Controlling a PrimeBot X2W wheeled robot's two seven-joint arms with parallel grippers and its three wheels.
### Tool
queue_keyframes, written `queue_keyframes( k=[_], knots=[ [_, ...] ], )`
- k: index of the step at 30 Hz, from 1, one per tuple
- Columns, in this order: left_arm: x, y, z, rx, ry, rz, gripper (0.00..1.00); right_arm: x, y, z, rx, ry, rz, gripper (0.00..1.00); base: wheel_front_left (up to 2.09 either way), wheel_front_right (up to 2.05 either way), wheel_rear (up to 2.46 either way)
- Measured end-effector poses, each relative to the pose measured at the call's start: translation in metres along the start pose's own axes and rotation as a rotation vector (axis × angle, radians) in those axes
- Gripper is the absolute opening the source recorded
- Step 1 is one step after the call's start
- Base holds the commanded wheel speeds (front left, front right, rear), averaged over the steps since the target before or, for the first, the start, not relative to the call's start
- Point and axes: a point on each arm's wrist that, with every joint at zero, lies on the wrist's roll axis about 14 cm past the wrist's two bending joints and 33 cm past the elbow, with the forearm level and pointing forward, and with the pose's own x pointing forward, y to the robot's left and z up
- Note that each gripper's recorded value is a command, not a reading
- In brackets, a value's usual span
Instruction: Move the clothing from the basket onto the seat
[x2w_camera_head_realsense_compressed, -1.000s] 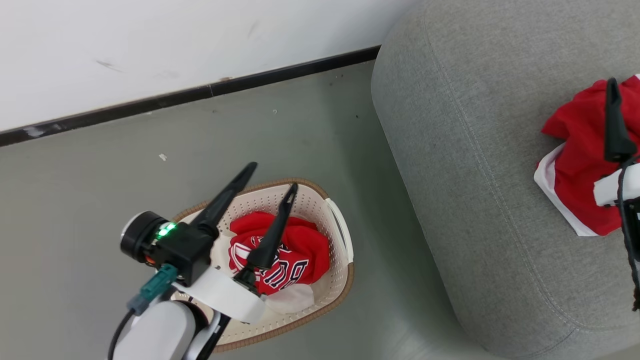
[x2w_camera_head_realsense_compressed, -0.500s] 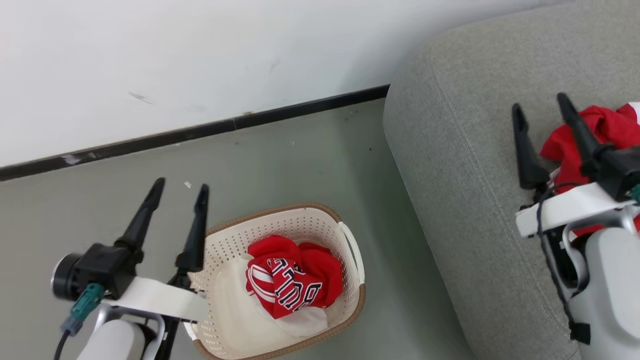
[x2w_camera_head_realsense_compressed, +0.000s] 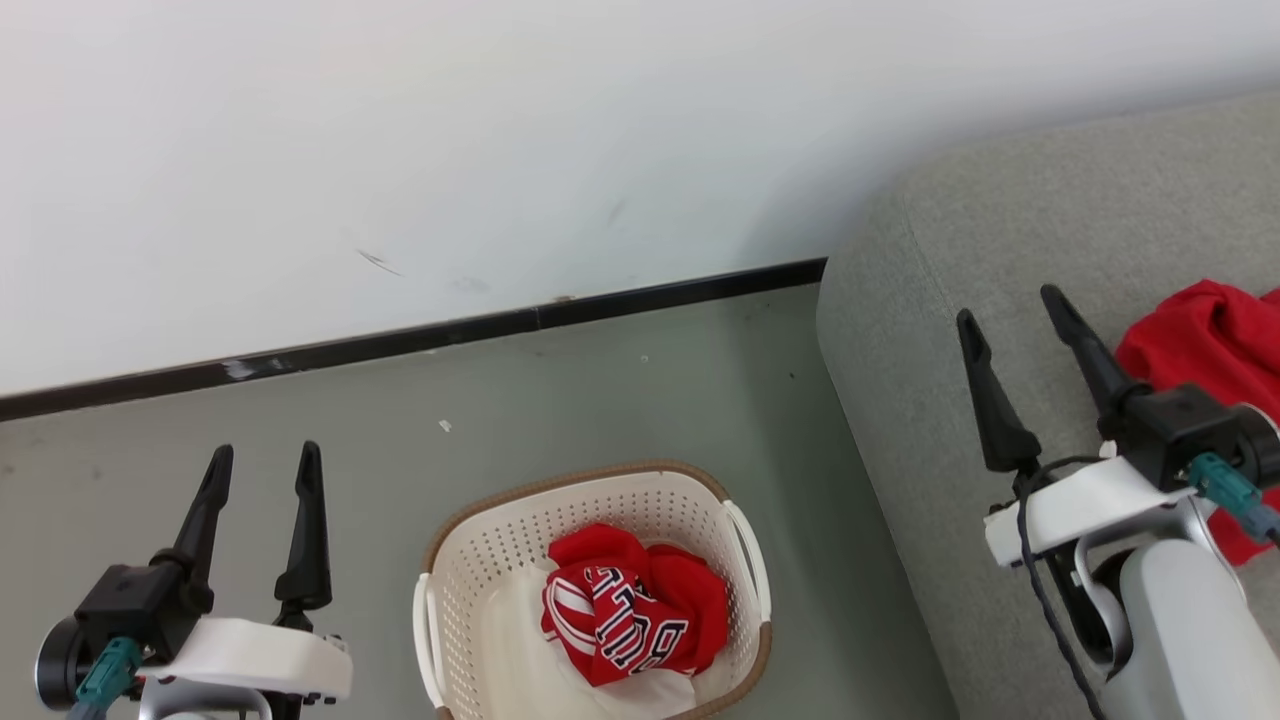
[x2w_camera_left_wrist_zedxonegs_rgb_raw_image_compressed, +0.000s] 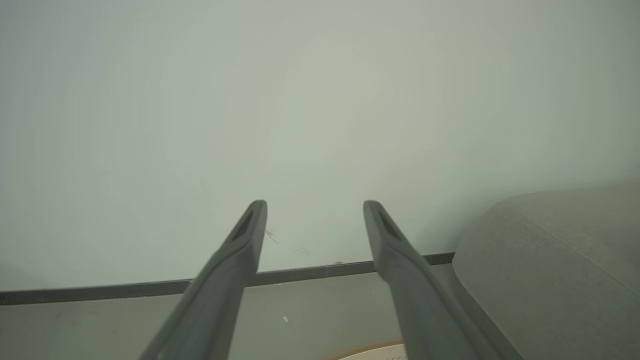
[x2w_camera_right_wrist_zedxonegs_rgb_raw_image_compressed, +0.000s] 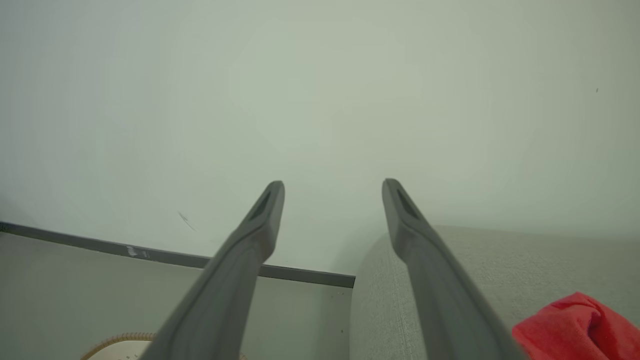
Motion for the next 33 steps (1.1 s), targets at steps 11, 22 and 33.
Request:
queue_keyframes(
  k=[11,22,33],
  knots=[
    [-0.034,0.024,0.011,0.014,-0.016,0.095,1.0,-0.027,0.025,-0.002,0.042,0.019,0.049,1.0,0.0,0.0,0.0],
    [-0.063,0.034,0.012,0.019,-0.012,0.136,1.0,-0.059,0.037,-0.014,0.087,0.074,0.061,1.0,0.0,0.0,0.0],
    [-0.079,0.038,0.012,0.022,-0.007,0.154,1.0,-0.074,0.042,-0.008,0.147,0.063,0.063,1.0,0.0,0.0,0.0]
  ],
)
